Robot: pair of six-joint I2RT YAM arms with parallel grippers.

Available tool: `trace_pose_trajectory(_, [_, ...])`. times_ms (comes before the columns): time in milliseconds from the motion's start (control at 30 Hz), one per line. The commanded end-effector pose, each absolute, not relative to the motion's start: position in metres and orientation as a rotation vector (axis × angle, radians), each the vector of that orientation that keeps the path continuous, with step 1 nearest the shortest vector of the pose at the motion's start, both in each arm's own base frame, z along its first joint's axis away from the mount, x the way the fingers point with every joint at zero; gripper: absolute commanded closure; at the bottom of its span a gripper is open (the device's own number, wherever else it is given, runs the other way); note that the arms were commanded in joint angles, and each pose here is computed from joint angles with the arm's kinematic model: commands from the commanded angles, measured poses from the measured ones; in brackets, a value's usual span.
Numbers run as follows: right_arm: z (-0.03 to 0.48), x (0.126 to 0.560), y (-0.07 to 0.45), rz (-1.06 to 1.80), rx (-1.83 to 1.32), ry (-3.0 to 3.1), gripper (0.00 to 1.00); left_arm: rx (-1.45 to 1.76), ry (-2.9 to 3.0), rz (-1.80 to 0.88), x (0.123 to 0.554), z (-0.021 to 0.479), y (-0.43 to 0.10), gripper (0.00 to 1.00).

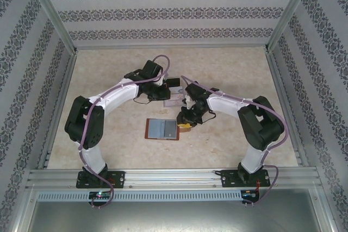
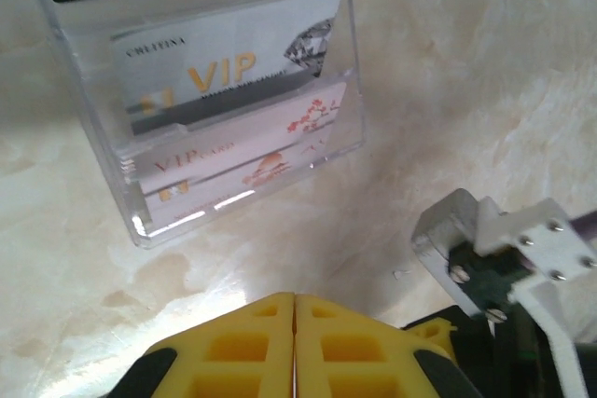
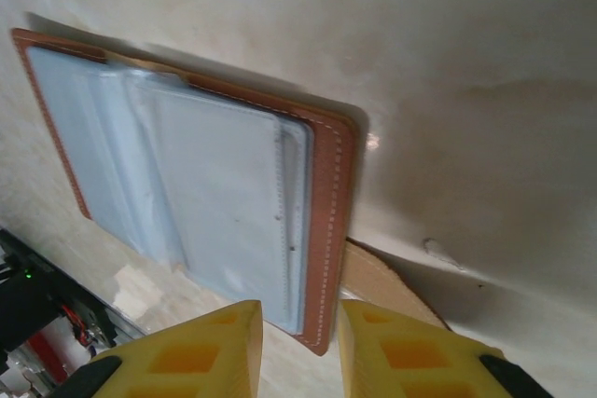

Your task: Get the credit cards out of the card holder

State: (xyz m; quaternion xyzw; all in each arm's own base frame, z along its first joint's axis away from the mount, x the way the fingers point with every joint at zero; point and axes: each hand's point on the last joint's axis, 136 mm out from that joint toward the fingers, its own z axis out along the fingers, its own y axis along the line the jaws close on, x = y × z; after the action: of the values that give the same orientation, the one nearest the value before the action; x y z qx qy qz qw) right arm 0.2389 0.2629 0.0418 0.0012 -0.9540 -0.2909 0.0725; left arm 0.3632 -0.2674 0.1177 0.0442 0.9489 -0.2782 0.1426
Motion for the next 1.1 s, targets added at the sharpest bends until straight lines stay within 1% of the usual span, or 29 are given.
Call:
trace_pose_trajectory(0, [0.027,0.229,0.256,-0.802,-0.010,-2.852,0.71,0.069,2.772,-0.770,0.346,0.117,-0.266,0.91])
trace_pose_trajectory(167, [0.018,0.224,0.250,-0.762,-0.022,-2.850,0.71,0.024,2.874,-0.824,0.320,0.098,-0.277,0.89])
trace_pose_trajectory(533, [0.001,0.218,0.238,-0.667,-0.035,-2.859,0.71,0.140,3.043,-0.746,0.273,0.076,-0.297,0.83])
trace_pose_trajectory(667, [0.000,0.216,0.238,-0.670,-0.034,-2.853,0.71,0.133,3.096,-0.658,0.265,0.065,-0.294,0.79])
trace_pose_trajectory(1067, [-0.001,0.215,0.239,-0.676,-0.022,-2.841,0.71,0.064,3.170,-0.566,0.254,0.041,-0.289,0.66])
